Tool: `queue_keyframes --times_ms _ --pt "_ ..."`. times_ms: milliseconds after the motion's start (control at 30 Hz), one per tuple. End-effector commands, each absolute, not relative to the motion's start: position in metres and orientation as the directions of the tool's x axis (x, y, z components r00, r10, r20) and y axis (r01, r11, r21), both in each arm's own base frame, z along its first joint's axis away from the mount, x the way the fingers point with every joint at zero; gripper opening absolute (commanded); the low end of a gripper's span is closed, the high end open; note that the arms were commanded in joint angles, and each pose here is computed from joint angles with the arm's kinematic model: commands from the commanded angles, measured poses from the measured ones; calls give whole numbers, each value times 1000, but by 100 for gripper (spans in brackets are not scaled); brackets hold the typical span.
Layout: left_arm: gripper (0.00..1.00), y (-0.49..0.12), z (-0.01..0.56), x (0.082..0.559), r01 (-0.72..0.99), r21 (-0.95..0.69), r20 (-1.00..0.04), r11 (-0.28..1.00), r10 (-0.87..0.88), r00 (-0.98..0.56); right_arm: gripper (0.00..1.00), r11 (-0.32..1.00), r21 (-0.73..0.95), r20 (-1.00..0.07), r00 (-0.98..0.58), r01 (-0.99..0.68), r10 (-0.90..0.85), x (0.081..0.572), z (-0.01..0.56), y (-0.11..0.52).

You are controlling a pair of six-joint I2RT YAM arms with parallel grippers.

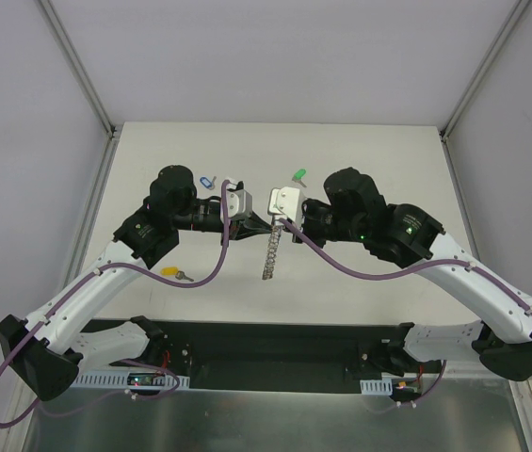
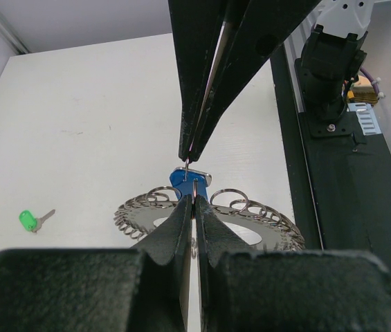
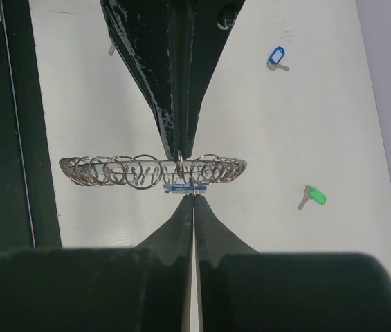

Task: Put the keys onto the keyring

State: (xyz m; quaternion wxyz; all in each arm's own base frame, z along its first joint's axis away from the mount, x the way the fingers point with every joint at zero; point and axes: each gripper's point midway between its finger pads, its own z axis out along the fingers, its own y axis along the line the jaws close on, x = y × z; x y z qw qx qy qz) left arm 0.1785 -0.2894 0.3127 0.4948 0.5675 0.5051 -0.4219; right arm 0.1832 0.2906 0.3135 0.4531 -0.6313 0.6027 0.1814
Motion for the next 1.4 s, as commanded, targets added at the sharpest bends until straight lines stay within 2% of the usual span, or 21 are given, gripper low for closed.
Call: queue_keyframes --times_ms 0,1367 --pt "0 -290 344 179 971 241 -967 -8 83 240 1 174 -375 -804 226 -911 -550 182 337 288" --pt "0 -289 342 184 970 243 -967 30 89 239 1 157 -352 -803 212 -923 -556 175 332 285"
